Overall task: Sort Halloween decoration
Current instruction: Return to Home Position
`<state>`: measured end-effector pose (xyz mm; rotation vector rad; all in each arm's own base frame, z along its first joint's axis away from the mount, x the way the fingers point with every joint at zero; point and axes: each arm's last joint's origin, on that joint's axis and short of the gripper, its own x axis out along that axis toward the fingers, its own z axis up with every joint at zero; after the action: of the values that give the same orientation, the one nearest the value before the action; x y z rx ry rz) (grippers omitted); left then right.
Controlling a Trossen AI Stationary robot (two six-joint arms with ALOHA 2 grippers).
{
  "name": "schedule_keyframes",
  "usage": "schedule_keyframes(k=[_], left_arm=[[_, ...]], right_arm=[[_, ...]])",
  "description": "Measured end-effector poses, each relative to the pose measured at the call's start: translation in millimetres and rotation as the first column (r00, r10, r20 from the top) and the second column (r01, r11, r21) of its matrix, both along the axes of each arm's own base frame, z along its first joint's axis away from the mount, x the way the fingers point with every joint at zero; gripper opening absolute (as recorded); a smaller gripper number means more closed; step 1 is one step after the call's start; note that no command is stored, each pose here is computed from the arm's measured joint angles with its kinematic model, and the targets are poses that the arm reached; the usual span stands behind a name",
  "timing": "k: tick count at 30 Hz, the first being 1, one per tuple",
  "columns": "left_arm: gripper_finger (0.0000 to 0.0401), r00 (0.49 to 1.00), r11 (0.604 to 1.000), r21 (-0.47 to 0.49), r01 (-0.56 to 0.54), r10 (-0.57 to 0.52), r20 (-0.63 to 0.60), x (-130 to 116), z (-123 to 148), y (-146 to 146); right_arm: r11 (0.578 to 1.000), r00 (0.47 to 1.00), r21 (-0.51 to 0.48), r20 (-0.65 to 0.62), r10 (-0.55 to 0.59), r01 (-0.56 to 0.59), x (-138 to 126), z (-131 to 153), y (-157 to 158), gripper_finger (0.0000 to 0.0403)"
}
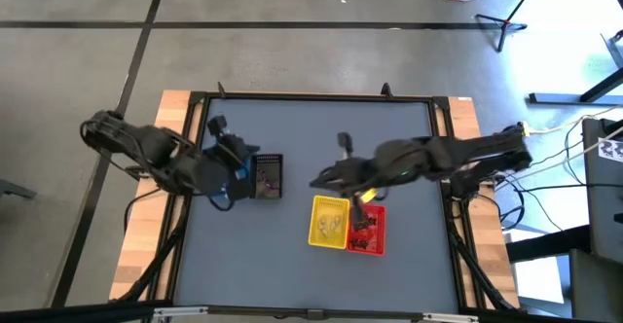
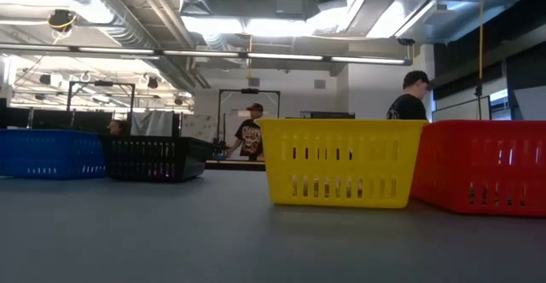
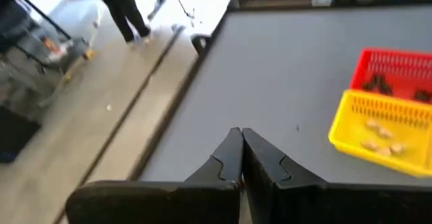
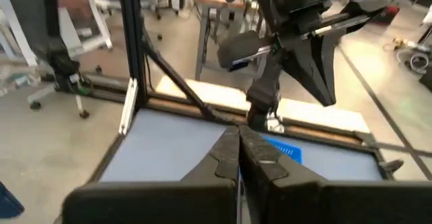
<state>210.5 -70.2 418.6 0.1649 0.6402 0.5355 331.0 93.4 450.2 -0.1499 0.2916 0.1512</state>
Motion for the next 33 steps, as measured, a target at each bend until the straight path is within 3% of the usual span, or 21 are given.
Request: schedule_keyframes(k=[9,17,24,33], left_arm=[[0.0,0.994,0.998,0.051,0.049,-0.054,0.098,-24,51,17],[0.0,0.971,0.997,-0.033,0.074,-0.064,0.23,-76,63,32],[0.0,0.963,0.998,-0.055,0.034,-0.018,0.268,-101,33,36],[0.0,0.949,0.994,-0.061,0.092,-0.069,0.307,-93,-35,29]], right_arm=[[1.0,0.997,0.025,0.08,0.0,-0.002,-65,43,-19,0.0003],[1.0,0.997,0.019,0.071,0.001,-0.002,-127,62,-37,0.0001],[1.0,1.0,-0.002,0.015,0.002,-0.001,-155,46,-46,0.0001],[1.0,1.0,-0.008,-0.004,0.002,-0.002,-157,-33,-46,0.0001]])
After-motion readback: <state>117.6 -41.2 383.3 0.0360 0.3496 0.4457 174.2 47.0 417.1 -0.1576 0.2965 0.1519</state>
